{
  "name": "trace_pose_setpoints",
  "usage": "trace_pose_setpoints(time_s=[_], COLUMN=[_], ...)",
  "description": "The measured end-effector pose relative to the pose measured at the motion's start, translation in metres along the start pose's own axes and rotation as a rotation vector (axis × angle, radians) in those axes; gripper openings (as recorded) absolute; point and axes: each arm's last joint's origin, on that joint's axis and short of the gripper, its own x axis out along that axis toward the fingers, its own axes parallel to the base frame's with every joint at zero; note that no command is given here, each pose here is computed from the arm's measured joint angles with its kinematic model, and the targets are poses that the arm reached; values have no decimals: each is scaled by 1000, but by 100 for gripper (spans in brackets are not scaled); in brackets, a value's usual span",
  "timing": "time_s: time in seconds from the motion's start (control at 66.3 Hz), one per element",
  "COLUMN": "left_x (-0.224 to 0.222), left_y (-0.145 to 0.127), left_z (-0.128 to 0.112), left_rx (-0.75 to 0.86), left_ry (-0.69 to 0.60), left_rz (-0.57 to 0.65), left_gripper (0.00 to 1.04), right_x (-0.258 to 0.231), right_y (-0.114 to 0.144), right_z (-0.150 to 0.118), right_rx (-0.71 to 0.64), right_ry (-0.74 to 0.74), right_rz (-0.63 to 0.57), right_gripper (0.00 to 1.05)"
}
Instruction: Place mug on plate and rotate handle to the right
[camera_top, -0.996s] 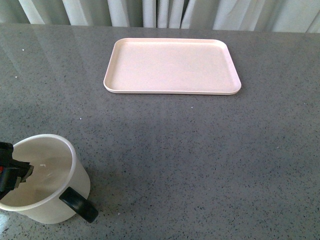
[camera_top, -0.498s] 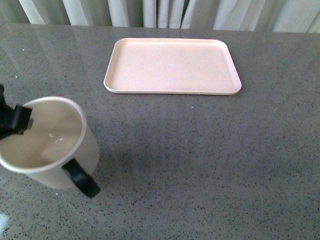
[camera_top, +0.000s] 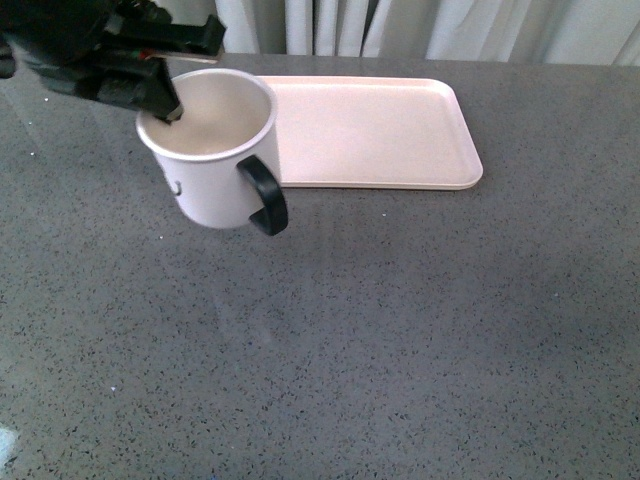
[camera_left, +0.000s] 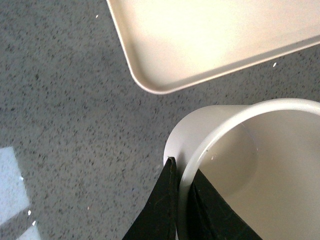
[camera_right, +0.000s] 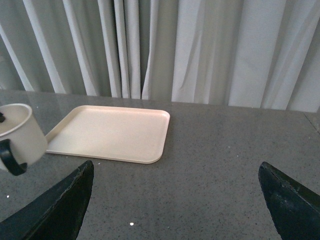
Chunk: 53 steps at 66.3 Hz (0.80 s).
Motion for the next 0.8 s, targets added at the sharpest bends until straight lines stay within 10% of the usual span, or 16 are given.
trace_pose_setpoints(time_s=[0.8], left_x=[86], left_y=[-29], left_z=[84], left_rx=[-15], left_ry=[50], left_rz=[-62], left_gripper=[2], right_x=[0], right_y=[0], right_z=[0], right_rx=[0], right_ry=[0], right_rz=[0], right_gripper=[96])
